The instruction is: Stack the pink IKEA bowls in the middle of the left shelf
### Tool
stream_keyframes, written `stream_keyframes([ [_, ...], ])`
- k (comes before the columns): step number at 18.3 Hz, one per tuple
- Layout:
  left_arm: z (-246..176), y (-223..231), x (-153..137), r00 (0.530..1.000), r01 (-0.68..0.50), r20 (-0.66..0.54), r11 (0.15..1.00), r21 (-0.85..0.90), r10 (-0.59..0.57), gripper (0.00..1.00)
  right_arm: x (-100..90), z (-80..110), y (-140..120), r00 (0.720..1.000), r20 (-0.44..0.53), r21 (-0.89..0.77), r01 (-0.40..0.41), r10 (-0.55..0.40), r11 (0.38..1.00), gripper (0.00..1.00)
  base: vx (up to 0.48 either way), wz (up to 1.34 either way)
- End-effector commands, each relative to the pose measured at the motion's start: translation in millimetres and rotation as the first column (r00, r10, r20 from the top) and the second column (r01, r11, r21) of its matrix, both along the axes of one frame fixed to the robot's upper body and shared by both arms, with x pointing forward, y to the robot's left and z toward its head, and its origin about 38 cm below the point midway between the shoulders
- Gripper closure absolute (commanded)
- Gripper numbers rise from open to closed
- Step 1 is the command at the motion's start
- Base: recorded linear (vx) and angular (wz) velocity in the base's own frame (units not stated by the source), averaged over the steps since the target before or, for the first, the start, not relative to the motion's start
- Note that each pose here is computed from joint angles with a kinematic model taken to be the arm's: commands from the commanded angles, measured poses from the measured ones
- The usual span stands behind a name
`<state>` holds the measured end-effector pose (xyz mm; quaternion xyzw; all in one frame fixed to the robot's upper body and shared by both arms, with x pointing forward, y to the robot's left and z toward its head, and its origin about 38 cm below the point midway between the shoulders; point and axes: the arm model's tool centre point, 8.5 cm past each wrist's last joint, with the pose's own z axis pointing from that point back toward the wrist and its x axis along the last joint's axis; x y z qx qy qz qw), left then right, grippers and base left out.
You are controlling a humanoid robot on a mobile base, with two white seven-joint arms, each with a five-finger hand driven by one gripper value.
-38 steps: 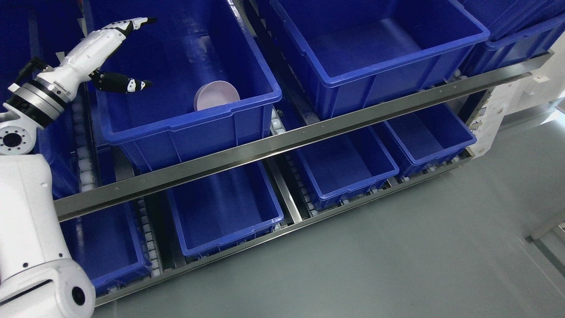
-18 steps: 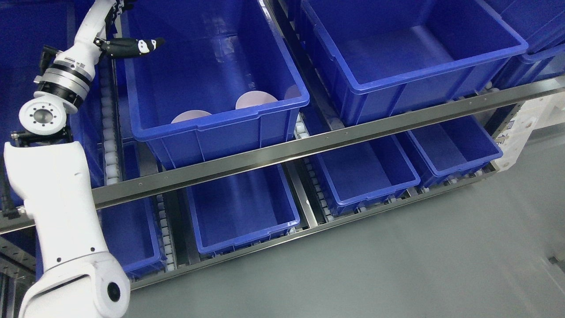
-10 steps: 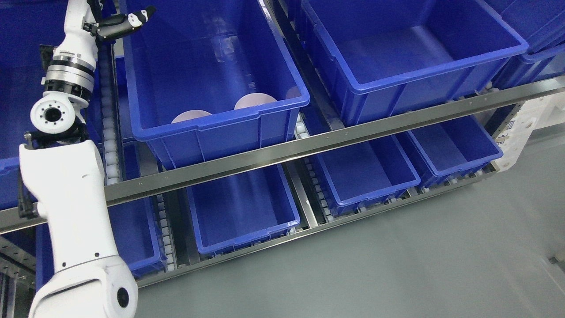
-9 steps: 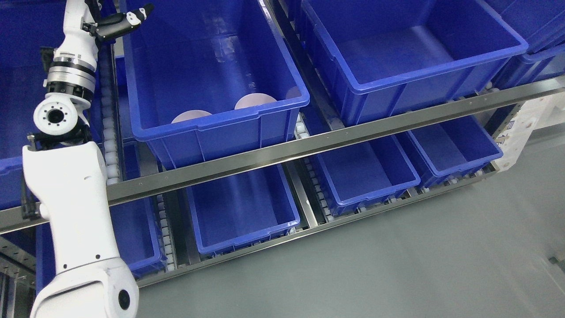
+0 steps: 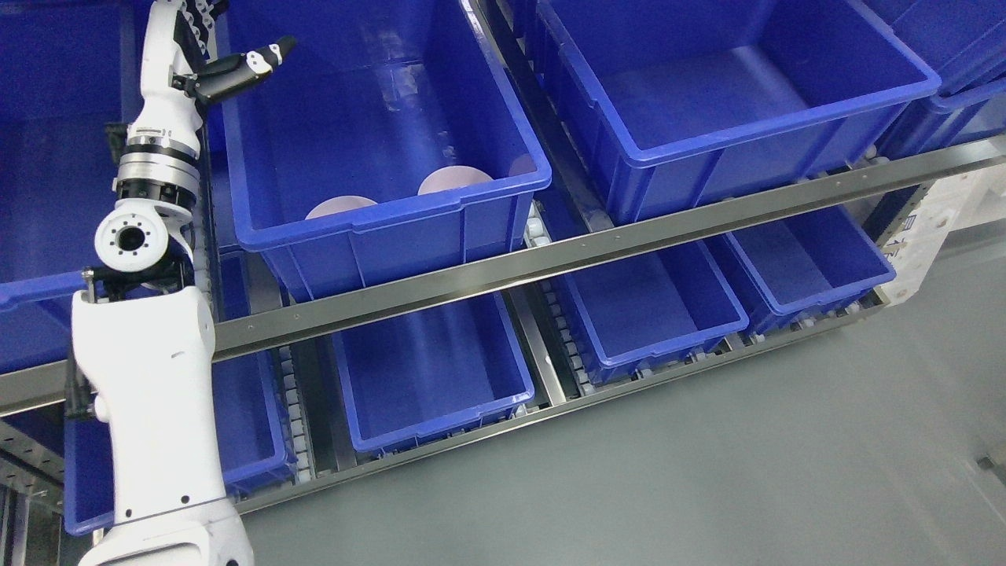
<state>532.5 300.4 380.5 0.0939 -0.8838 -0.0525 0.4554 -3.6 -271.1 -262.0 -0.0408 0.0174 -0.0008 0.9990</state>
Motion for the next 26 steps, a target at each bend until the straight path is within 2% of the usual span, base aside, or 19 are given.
stream_keyframes([
  [1, 15.9, -17.7, -21.7, 0.995, 0.048, 0.084, 0.998, 0.039, -0.051, 0.06, 7.7, 0.5, -11.4, 1.0, 0.028, -0.017, 0.008, -0.008, 1.0, 0.0, 0.0, 0.0],
  [6, -18.7, -30.0, -55.1, 0.991, 0.092, 0.093, 0.994, 0.057, -0.097, 0.06, 7.7, 0.5, -11.4, 1.0, 0.028, -0.017, 0.008, -0.008, 1.0, 0.0, 0.0, 0.0],
  [10, -9.6, -29.8, -65.9, 0.98, 0.091, 0.169, 0.993, 0.069, -0.102, 0.06, 7.7, 0.5, -11.4, 1.0, 0.028, -0.017, 0.008, -0.008, 1.0, 0.0, 0.0, 0.0],
  [14, -17.6, -29.4, -76.8, 0.977, 0.092, 0.185, 0.994, 0.066, -0.102, 0.07, 7.7, 0.5, -11.4, 1.0, 0.028, -0.017, 0.008, -0.008, 1.0, 0.0, 0.0, 0.0],
  [26, -33.0, -24.6, -81.9, 0.982, 0.088, 0.165, 0.995, 0.052, -0.096, 0.07, 7.7, 0.5, -11.4, 1.0, 0.028, -0.017, 0.008, -0.008, 1.0, 0.0, 0.0, 0.0],
])
